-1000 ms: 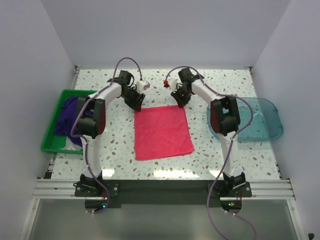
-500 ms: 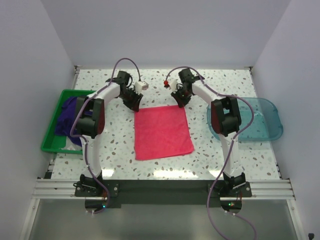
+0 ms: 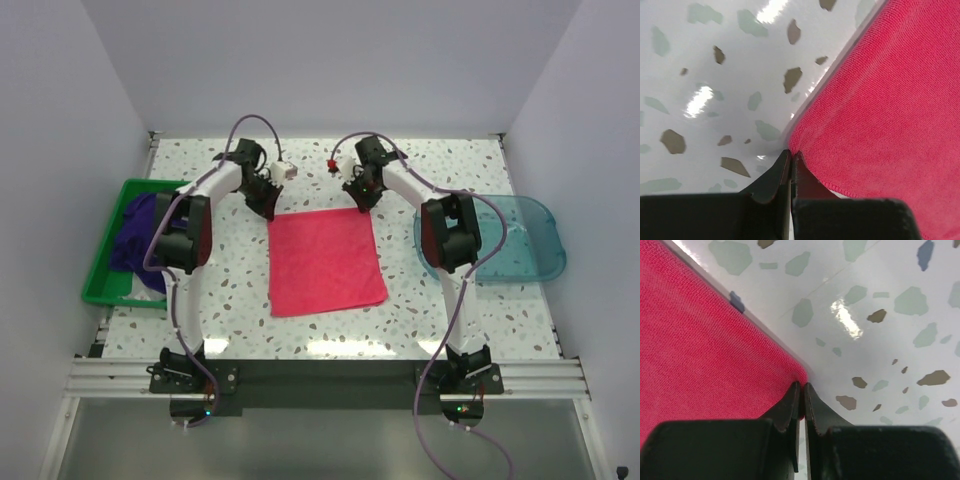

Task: Fold and stack the towels
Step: Fold the towel

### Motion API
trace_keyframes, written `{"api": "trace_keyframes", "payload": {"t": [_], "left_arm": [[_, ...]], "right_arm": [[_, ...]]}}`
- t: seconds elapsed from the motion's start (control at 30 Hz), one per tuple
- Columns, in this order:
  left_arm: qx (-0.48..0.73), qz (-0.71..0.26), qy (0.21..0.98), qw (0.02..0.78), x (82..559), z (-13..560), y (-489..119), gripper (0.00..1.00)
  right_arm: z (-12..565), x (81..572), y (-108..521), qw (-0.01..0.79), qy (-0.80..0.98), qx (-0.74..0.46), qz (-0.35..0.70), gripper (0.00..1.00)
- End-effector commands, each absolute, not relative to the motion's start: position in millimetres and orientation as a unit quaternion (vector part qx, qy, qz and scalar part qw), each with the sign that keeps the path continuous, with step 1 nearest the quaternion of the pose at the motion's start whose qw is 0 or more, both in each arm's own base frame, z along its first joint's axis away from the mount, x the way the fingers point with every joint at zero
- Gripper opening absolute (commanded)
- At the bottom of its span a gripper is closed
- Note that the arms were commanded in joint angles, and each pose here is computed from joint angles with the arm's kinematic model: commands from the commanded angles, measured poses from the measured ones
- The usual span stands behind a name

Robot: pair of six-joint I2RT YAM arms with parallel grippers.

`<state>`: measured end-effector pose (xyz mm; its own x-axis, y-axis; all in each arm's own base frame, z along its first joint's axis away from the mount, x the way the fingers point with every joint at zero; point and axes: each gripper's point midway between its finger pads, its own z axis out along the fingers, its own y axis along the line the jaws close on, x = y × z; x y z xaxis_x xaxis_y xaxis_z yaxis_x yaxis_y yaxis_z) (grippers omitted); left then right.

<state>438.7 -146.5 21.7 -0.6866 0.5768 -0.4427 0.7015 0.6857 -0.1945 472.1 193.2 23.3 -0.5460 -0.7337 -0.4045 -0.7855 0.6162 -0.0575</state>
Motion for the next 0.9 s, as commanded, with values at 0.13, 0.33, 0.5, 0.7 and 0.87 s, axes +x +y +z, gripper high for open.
{"api": "trace_keyframes", "payload": {"t": [0.13, 0.33, 0.5, 0.7, 0.87], "left_arm": [[0.337, -0.075, 0.889, 0.301, 516.0, 74.9, -128.8, 0.0], [0.289, -0.052, 0.891, 0.346, 520.1, 105.6, -124.3, 0.0], [0.246, -0.026, 0.908, 0.339, 489.2, 105.2, -115.8, 0.0], [0.175, -0.021, 0.916, 0.359, 457.6, 124.7, -107.9, 0.0], [0.134, -0.053, 0.928, 0.343, 417.8, 118.3, -115.2, 0.0]], "right_arm": [[83.0, 527.5, 170.8, 0.302, 0.866, -0.395, -0.043, 0.0], [110.3, 525.3, 160.0, 0.334, 0.865, -0.366, -0.08, 0.0], [122.1, 502.9, 155.9, 0.344, 0.866, -0.349, -0.101, 0.0], [141.8, 469.7, 158.8, 0.36, 0.861, -0.334, -0.133, 0.0], [127.8, 429.3, 166.8, 0.35, 0.868, -0.328, -0.129, 0.0]]}}
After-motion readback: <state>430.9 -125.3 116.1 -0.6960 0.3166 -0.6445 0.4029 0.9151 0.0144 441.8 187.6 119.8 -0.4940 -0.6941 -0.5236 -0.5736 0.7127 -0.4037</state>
